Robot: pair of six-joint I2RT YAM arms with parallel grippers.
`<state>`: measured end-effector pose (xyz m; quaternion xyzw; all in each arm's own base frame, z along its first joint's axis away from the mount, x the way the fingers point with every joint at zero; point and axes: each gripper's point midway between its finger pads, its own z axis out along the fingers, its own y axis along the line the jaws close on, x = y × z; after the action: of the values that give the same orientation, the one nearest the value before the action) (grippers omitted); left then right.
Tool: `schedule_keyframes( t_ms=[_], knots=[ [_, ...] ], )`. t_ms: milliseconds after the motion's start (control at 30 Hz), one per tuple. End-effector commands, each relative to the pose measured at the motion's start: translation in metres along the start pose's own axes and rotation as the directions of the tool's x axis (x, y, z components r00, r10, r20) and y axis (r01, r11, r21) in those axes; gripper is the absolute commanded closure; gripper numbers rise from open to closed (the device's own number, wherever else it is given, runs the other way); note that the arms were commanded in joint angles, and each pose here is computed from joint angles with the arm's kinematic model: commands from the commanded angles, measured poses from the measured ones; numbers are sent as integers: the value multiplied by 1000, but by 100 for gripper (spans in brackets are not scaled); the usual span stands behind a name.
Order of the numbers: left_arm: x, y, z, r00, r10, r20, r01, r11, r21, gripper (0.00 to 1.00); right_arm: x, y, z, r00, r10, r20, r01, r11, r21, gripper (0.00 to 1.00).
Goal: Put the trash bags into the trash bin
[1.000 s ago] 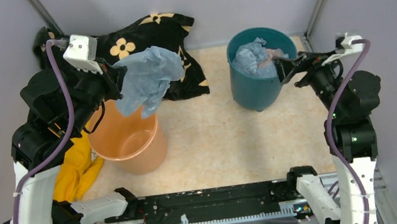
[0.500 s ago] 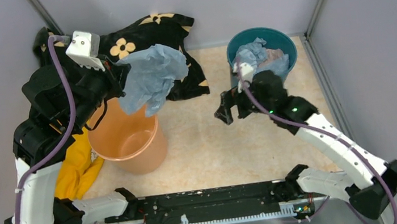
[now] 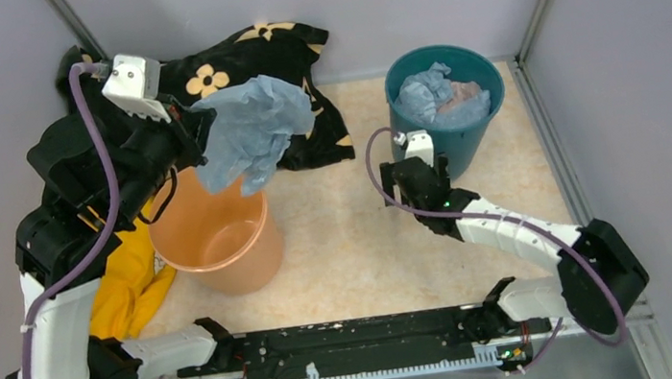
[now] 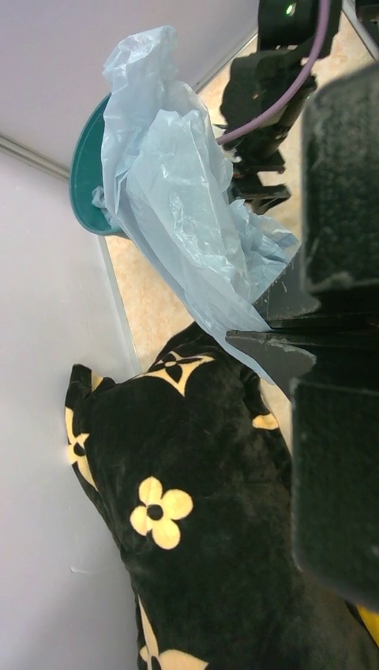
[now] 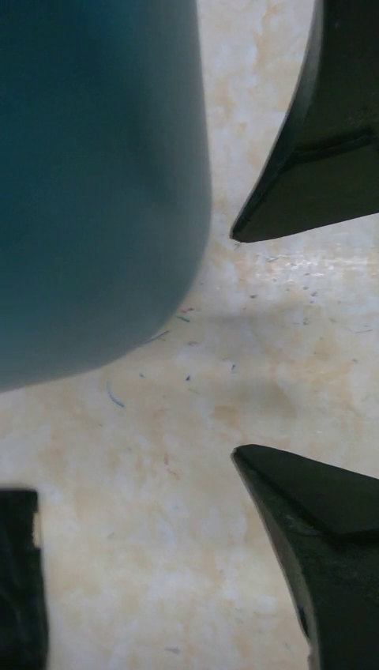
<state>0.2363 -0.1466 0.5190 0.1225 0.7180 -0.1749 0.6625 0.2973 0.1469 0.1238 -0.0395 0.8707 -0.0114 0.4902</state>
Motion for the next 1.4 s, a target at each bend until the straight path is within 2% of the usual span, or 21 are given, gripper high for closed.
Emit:
schedule_keyframes(
  t_ms=[0,233,367,467,667,900,1167,1367],
  knots=[
    [-10,5,-8,999,-5,39,5,1000,-11,95,-48,-12,41,962,227,153,-232,973,10,1],
    [-13,13,-22,999,1,53,1,999,-34,95,-57,-39,97,958,260,118,-272,956,108,1],
    [-9,16,-27,999,1,46,0,999,-39,95,-63,-41,126,968,224,113,-240,959,151,1],
    [-10,20,-33,999,3,51,0,999,-50,95,-51,-41,148,977,199,78,-211,958,194,1],
    [-10,26,-40,999,18,50,-14,997,-73,95,-32,-61,179,972,234,29,-233,939,254,1],
    [-10,29,-44,999,24,48,-20,996,-82,94,-42,-93,199,945,327,-2,-309,896,319,1],
    [-7,30,-45,999,30,45,-26,996,-84,94,-30,-122,223,898,434,-77,-369,836,407,1],
    [-11,31,-48,999,24,46,-20,996,-83,94,-21,-131,246,853,504,-135,-410,809,422,1]
  ],
)
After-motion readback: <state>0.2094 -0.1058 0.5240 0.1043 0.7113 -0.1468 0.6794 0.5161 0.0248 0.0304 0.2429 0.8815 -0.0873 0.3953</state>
